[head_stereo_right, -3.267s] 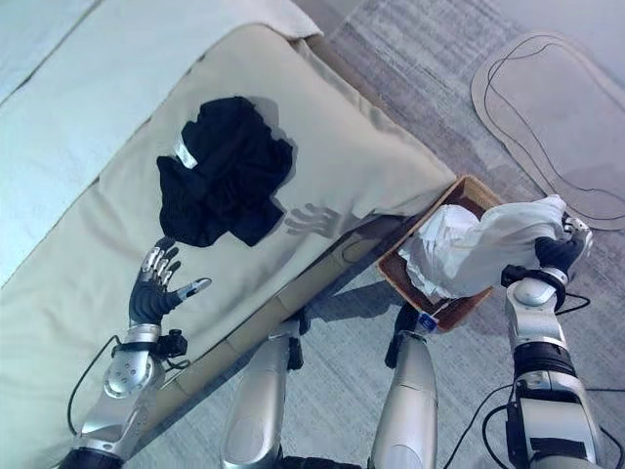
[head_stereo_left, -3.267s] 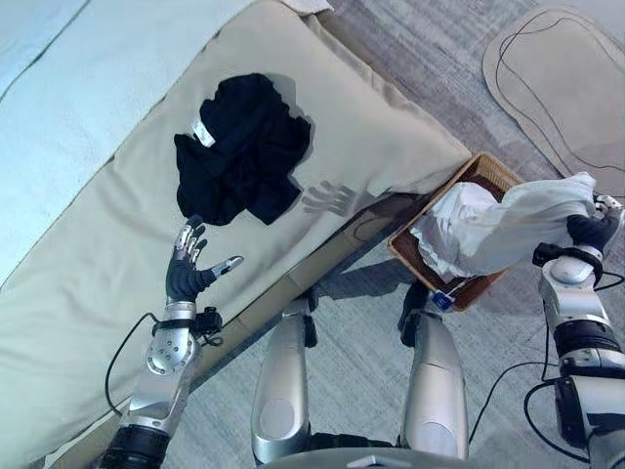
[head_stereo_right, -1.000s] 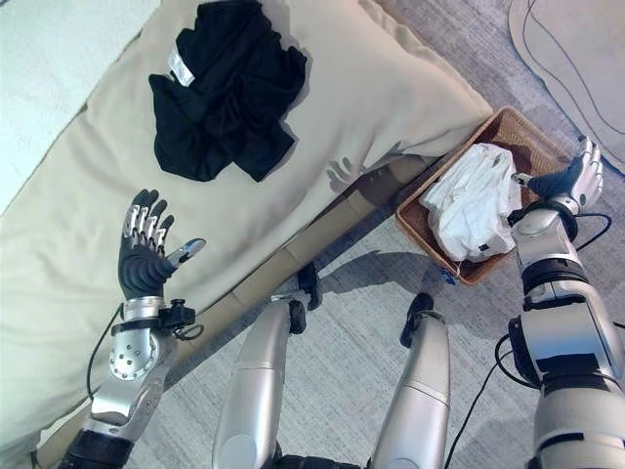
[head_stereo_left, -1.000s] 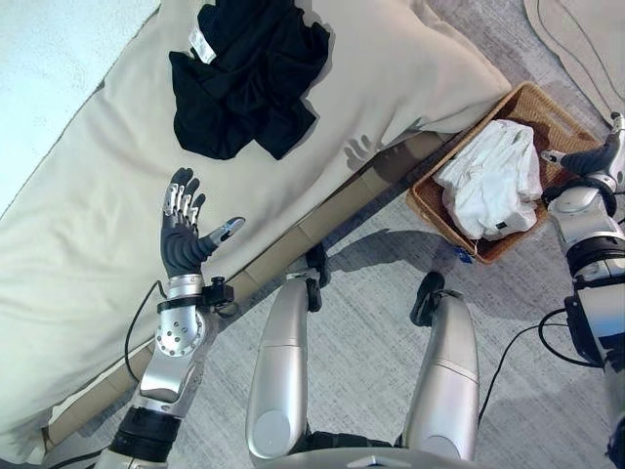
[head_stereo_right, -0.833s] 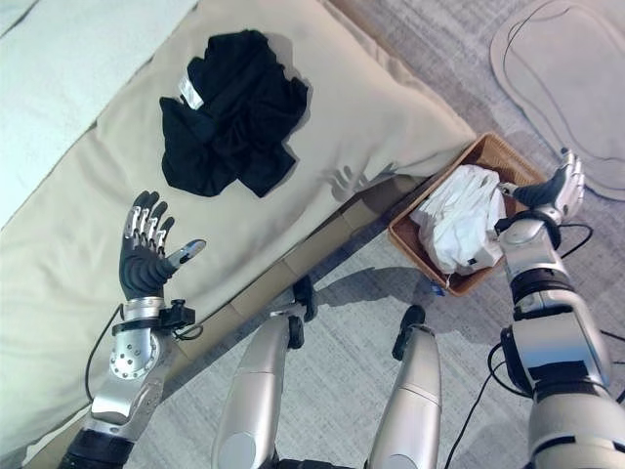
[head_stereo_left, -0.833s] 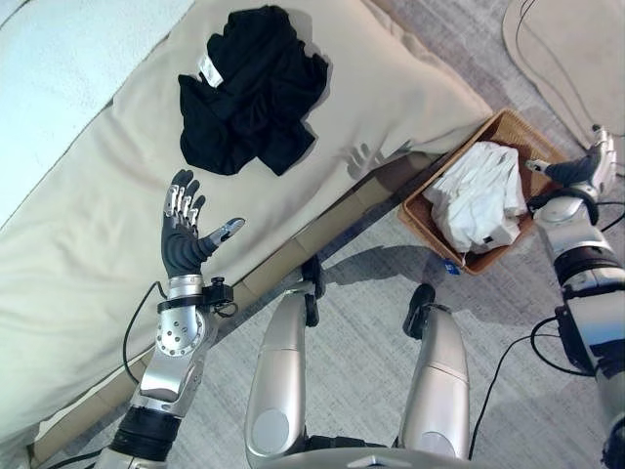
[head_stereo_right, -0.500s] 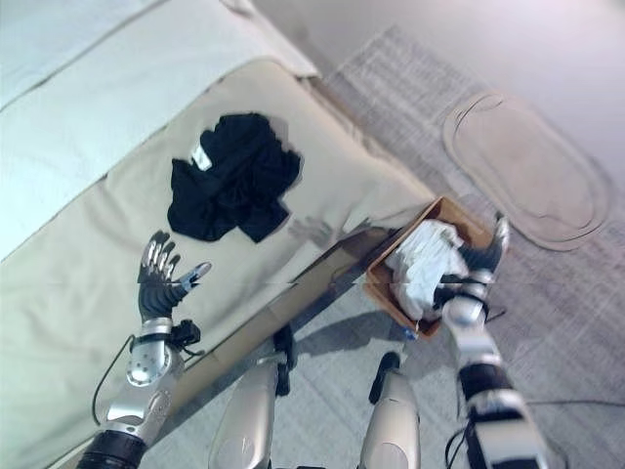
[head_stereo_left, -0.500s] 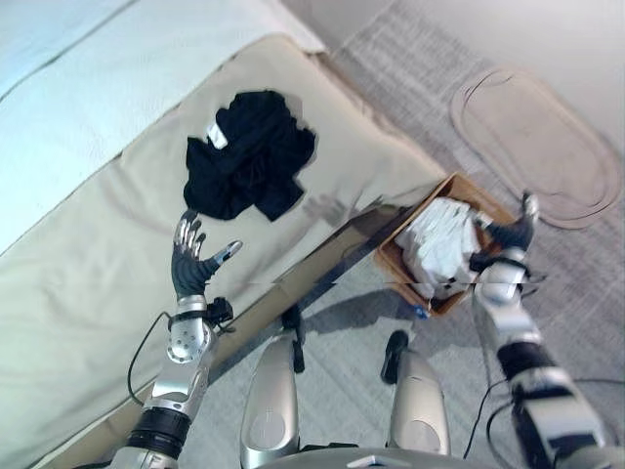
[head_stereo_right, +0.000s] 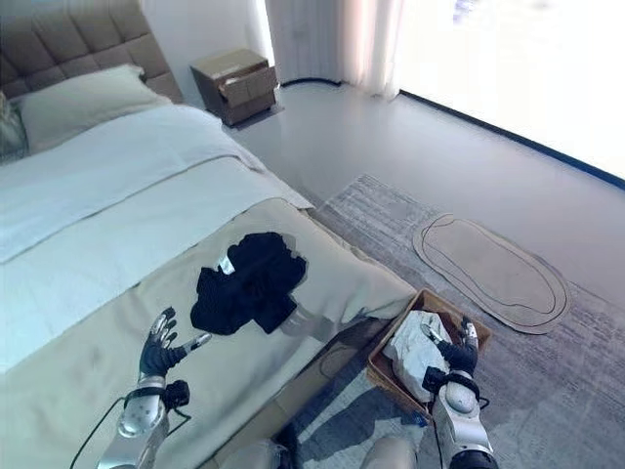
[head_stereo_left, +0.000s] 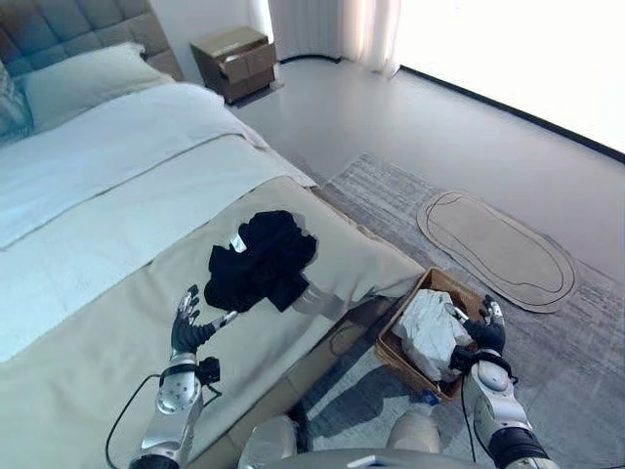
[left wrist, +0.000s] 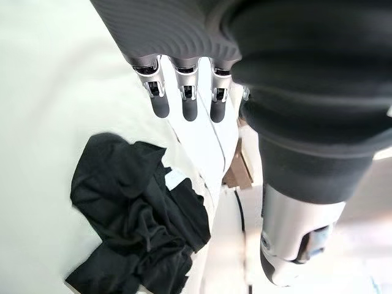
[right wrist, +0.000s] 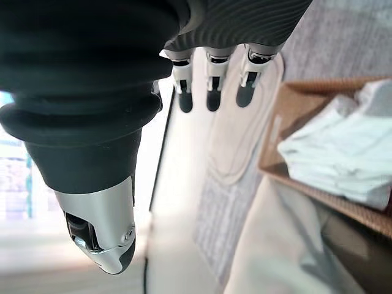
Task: Pick up clothes into the bucket
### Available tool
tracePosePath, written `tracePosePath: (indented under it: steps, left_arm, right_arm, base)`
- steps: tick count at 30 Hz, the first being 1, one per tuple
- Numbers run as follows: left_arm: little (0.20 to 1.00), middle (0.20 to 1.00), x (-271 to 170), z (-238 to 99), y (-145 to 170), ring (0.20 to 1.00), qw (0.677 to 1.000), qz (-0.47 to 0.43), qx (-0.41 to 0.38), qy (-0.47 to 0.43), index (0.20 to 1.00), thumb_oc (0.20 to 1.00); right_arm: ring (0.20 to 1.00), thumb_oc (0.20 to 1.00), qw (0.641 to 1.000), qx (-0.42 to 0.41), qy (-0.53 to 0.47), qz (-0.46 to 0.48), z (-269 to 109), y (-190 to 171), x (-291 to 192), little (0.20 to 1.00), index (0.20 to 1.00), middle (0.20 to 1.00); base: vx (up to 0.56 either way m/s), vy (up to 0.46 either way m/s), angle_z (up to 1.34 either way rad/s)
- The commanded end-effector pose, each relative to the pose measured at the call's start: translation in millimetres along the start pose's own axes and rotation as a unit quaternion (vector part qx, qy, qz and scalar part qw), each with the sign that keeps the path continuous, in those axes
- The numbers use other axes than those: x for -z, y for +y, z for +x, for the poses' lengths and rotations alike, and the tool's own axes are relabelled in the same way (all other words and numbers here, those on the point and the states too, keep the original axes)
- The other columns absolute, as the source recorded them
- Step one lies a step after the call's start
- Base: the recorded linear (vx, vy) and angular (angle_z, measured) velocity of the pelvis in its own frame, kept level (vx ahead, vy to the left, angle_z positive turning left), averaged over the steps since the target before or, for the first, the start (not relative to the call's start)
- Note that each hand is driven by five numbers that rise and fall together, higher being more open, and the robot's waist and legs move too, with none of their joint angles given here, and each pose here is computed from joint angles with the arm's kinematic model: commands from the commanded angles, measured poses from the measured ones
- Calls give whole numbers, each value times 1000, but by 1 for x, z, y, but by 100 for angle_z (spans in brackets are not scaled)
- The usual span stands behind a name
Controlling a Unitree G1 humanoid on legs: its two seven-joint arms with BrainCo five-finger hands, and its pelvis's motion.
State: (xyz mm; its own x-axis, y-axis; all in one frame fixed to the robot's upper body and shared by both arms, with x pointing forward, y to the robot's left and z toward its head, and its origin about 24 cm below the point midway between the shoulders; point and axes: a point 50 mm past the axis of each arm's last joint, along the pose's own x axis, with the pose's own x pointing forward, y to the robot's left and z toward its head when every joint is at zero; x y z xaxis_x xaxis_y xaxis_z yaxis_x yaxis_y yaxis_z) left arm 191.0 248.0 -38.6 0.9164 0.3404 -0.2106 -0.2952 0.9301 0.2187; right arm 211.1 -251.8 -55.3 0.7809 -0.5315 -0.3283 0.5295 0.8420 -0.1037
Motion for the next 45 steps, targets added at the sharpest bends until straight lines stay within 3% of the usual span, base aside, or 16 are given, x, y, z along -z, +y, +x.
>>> tracePosePath:
  steps: [1, 15, 18, 21, 26, 38, 45]
  left_arm:
    - [1000, 1000, -32, 3, 11, 1000, 997, 0, -3, -83, 1000, 1000]
    - [1000, 1000, -16, 1, 1, 1000, 999, -21, -18, -47, 1000, 1000]
    - [1000, 1000, -11, 6, -12, 1000, 999, -5, -3, -34, 1000, 1000]
    - [1000, 1000, -19, 14, -27, 1000, 998, -58, 5, -36, 1000, 1000]
    - [1000, 1000, -28, 16, -42, 1000, 997, -53, 38, -50, 1000, 1000]
    - [1000, 1000, -28, 15, -30, 1000, 998, -33, 10, -57, 1000, 1000]
    - [1000, 1000, -23, 27, -12, 1000, 996, 53, -53, -48, 1000, 1000]
  right_arm:
    - [1000, 1000, 997, 3, -72, 25, 11, -2, -34, 1000, 1000, 1000]
    - [1000, 1000, 998, -27, -55, -22, 8, 9, -23, 1000, 1000, 1000]
    - [1000, 1000, 998, -42, -33, -46, 4, 10, -9, 1000, 1000, 1000]
    - [1000, 1000, 995, -59, -9, -86, -2, 10, 7, 1000, 1000, 1000]
    - [1000, 1000, 998, -37, 3, -59, -4, 3, 11, 1000, 1000, 1000]
    - [1000, 1000, 999, -43, 3, -29, -7, 13, 10, 1000, 1000, 1000]
    - [1000, 1000, 997, -72, -18, -26, -9, 28, 0, 1000, 1000, 1000]
  base:
    - [164, -1, -27]
    - [124, -97, -1]
    - [187, -257, -15]
    - [145, -275, 19]
    - [102, -168, 66]
    - [171, 111, -7]
    - [43, 120, -23]
